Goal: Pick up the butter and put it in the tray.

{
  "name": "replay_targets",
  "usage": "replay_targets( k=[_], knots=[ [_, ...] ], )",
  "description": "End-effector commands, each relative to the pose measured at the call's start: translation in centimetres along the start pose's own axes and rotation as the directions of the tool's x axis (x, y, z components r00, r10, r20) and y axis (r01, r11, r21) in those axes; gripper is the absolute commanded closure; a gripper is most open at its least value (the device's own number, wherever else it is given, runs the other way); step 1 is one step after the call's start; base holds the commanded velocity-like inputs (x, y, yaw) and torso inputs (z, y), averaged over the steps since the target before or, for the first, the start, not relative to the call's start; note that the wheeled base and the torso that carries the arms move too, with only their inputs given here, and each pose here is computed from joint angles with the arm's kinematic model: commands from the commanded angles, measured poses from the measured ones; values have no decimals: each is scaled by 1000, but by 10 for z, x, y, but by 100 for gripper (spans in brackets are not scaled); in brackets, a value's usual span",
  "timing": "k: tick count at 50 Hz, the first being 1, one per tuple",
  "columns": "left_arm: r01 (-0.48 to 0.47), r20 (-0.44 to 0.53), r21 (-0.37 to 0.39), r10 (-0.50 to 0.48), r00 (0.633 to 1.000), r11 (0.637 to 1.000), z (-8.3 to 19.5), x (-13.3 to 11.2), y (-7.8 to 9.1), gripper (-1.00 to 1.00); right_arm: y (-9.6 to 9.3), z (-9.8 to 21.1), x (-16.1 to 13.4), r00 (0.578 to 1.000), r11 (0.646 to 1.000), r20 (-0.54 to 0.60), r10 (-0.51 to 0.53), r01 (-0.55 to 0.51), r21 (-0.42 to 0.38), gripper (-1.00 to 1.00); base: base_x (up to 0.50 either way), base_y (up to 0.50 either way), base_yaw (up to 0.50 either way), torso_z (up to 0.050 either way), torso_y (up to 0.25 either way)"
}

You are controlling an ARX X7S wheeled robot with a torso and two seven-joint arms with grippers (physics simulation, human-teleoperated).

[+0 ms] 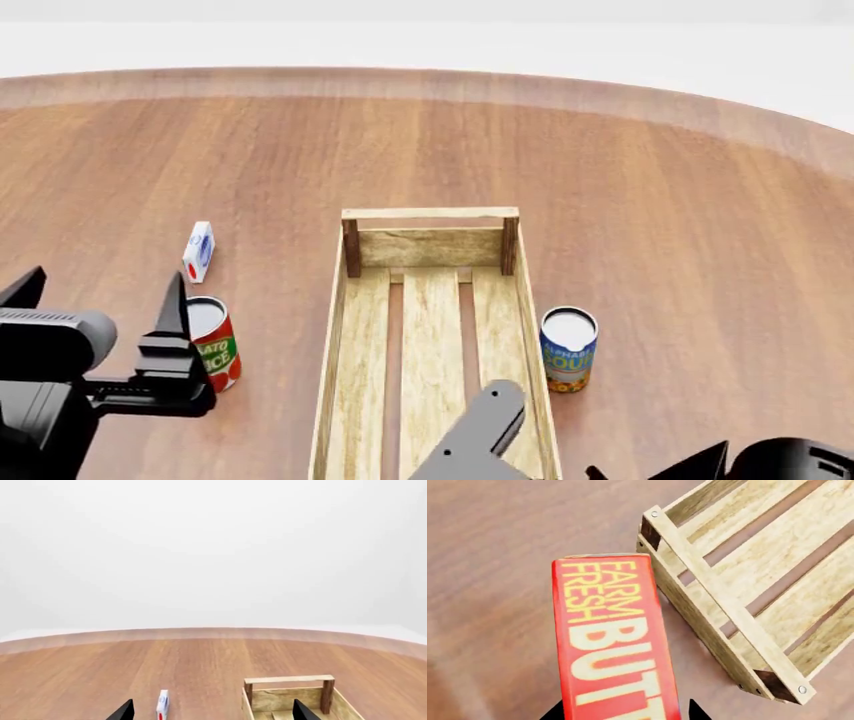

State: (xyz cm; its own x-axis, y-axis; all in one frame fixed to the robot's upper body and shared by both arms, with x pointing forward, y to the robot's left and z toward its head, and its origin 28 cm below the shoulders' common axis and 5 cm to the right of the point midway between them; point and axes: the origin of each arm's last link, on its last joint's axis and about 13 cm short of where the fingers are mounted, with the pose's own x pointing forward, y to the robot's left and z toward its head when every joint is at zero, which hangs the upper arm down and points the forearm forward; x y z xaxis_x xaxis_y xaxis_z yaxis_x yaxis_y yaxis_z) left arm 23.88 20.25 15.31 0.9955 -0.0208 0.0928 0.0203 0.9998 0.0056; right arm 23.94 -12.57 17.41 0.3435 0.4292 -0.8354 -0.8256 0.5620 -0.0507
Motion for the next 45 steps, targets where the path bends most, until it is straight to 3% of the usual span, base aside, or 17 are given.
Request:
replay_targets(
  k=[1, 4, 11, 15, 25, 34, 39, 43, 44, 45],
  knots=[
    [-26, 24, -26, 26, 999, 999, 3, 5, 4, -100, 1, 30, -39, 989, 992, 122, -82, 69, 103, 100, 0, 0, 0, 0, 0],
    [-27, 22, -26, 28, 999, 999, 1, 5, 4, -100, -4, 33, -45, 975, 977, 153, -162, 136, 163, 100, 0, 0, 0, 0, 0],
    [-29, 20, -25, 30, 999, 999, 1, 5, 4, -100, -7, 42, -58, 956, 953, 186, -227, 179, 244, 100, 0, 0, 0, 0, 0],
    [-29, 18, -25, 29, 999, 999, 0, 6, 4, -100, -12, 49, -73, 920, 912, 213, -328, 250, 324, 100, 0, 0, 0, 0, 3],
    [-27, 17, -26, 28, 999, 999, 0, 6, 3, -100, -24, 56, -91, 852, 839, 247, -462, 330, 432, 100, 0, 0, 0, 0, 1],
    [-23, 17, -26, 23, 1000, 999, 1, 6, 2, -100, -51, 61, -79, 786, 784, 283, -550, 368, 500, 100, 0, 0, 0, 0, 0],
    [-22, 16, -25, 22, 1000, 999, 0, 6, 1, -100, -65, 73, -65, 762, 773, 311, -568, 364, 521, 100, 0, 0, 0, 0, 2],
    [-17, 16, -27, 17, 1000, 999, 1, 5, 0, -100, -80, 87, -53, 688, 719, 313, -655, 440, 538, 100, 0, 0, 0, 0, 0],
    [-15, 17, -28, 16, 1000, 999, 1, 5, 0, -100, -85, 94, -49, 669, 697, 324, -668, 412, 587, 100, 0, 0, 0, 0, 0],
    [-15, 17, -28, 15, 1000, 999, 2, 5, 0, -100, -89, 96, -45, 632, 657, 274, -725, 514, 552, 100, 0, 0, 0, 0, 10]
  ],
)
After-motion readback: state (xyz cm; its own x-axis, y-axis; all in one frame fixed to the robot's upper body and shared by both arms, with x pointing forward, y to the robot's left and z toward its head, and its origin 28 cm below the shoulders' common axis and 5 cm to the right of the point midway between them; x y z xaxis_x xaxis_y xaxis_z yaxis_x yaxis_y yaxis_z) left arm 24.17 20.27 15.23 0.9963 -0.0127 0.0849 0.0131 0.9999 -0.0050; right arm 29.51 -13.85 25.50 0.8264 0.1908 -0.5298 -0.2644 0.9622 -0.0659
